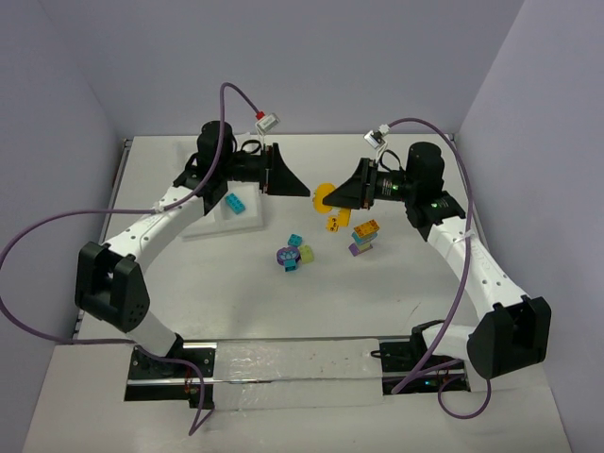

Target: Sort the legos into containers by color

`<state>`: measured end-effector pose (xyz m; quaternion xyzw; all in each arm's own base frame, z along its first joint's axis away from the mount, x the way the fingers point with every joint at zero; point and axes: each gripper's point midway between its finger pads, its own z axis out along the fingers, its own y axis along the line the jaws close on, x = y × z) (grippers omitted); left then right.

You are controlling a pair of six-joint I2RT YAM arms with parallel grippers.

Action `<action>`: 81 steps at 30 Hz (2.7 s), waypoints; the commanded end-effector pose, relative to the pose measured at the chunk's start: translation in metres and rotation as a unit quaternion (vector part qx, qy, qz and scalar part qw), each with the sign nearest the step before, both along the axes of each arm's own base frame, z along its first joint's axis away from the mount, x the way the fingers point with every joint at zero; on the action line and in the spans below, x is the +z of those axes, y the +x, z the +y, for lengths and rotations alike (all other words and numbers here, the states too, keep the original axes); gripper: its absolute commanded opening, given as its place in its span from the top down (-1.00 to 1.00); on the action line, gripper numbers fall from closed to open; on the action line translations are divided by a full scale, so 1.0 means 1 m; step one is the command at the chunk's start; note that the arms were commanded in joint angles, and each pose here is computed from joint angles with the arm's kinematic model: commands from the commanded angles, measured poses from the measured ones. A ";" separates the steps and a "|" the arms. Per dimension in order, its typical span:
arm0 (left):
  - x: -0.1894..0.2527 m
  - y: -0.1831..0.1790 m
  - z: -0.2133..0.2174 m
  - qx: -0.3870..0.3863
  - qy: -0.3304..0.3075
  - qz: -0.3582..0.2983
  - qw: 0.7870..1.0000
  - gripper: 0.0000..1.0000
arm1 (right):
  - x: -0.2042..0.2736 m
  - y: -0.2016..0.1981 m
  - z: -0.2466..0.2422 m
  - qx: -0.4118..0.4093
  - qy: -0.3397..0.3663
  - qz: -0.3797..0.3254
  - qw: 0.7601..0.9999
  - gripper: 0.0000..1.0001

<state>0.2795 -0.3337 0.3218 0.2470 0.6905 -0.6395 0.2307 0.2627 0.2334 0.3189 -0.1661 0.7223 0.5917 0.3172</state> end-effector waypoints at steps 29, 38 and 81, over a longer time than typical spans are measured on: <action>0.032 -0.021 -0.044 -0.073 -0.072 -0.020 0.995 0.82 | 0.003 -0.009 0.003 0.016 -0.014 -0.030 0.999 1.00; 0.031 -0.017 -0.030 -0.052 -0.072 -0.017 0.996 1.00 | 0.000 -0.004 -0.006 -0.005 -0.022 -0.012 1.000 -0.44; -0.044 0.106 0.091 0.242 0.121 0.057 0.961 1.00 | -0.025 0.034 -0.047 -0.170 -0.085 0.007 0.982 1.00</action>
